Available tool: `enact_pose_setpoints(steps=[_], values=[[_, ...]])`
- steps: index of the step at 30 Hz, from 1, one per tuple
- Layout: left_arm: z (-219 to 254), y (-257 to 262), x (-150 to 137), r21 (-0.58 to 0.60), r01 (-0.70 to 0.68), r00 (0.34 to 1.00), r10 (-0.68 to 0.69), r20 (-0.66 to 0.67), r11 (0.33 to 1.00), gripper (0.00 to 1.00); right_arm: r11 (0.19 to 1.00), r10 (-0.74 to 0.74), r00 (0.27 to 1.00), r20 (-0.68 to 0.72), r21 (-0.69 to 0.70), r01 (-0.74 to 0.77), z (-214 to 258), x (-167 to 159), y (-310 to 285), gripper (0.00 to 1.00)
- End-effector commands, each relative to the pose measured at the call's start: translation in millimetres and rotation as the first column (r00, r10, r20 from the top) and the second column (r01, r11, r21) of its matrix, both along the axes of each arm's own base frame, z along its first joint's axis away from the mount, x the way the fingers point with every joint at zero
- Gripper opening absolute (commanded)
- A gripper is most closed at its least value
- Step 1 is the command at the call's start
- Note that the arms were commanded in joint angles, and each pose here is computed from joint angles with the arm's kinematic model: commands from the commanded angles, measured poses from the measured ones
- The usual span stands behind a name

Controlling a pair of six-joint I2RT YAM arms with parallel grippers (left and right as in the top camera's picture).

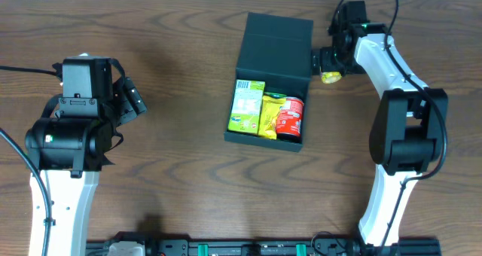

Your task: Pack container

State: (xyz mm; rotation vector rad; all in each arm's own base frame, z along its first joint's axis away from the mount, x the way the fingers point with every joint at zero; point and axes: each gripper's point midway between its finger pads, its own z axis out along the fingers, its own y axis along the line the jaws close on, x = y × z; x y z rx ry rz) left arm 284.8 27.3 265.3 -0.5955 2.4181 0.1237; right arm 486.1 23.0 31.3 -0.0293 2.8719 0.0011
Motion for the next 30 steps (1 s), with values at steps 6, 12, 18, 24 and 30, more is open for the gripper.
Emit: enact_pose_setpoints(steps=[6,12,18,24,30], values=[[-4.0,1.9,-1.4,-0.005,-0.015,1.000,0.015,-0.011,1.000,0.95,0.968,0.249,0.968,0.018,-0.023,-0.249,-3.2,4.8,11.3,0.99],[-3.9,1.9,-1.3,-0.005,-0.015,1.000,0.015,-0.011,1.000,0.95,0.969,0.248,0.968,0.033,-0.025,-0.247,-9.0,6.8,8.7,0.99],[-4.0,1.9,-1.4,-0.005,-0.015,1.000,0.015,-0.011,1.000,0.95,0.971,0.239,0.971,0.010,-0.014,-0.238,-27.2,3.5,3.5,0.99],[-4.0,1.9,-1.4,-0.005,-0.015,1.000,0.015,-0.011,1.000,0.95,0.970,0.241,0.970,0.008,0.005,-0.241,-34.4,4.2,6.3,0.77],[-4.0,1.9,-1.4,-0.005,-0.015,1.000,0.015,-0.011,1.000,0.95,0.971,0.238,0.971,0.018,0.003,-0.238,-33.7,6.6,6.0,0.65]])
